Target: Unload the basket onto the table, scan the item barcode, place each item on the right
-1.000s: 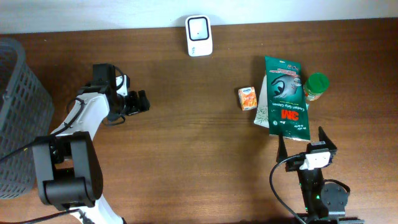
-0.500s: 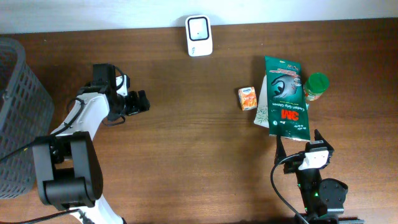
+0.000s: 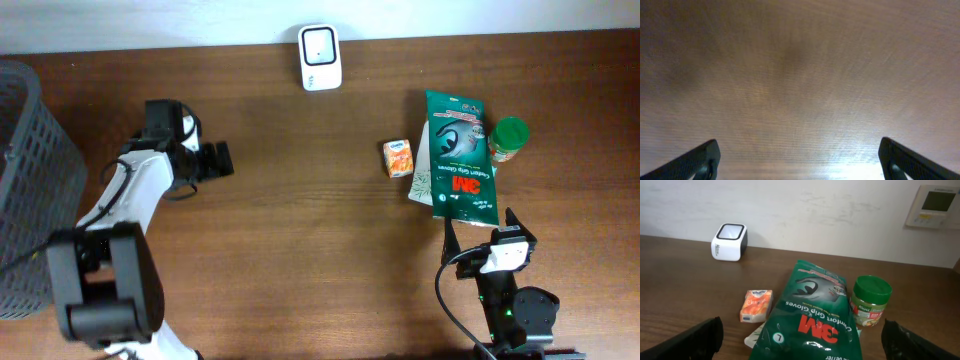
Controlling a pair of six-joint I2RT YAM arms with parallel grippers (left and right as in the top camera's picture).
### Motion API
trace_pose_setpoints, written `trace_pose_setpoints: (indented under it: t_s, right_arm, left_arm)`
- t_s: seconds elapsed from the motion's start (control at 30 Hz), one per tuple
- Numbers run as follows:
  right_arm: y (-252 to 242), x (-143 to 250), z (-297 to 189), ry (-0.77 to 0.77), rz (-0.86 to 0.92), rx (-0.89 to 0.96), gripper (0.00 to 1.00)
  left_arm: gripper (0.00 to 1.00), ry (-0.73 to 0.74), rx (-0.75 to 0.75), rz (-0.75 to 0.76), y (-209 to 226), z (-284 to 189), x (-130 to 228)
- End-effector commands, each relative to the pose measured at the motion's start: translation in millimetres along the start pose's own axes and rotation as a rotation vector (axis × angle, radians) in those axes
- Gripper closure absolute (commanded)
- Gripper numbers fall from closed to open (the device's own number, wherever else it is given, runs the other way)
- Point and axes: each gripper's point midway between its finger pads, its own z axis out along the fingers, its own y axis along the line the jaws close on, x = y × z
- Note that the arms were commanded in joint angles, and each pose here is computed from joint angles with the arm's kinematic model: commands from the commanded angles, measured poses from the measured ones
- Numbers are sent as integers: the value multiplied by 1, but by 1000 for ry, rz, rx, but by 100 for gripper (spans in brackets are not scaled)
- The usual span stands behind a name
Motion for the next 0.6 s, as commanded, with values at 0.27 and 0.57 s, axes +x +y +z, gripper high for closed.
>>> trace_pose_setpoints:
  t_s: [0.27, 0.57]
  right_arm:
    - [2, 2, 0, 4, 13, -11, 2]
    - [2, 2, 0, 4, 13, -11, 2]
  left_arm:
    - [1, -606, 67, 344, -72, -152, -77]
    - [1, -926, 51, 339, -38, -206, -20]
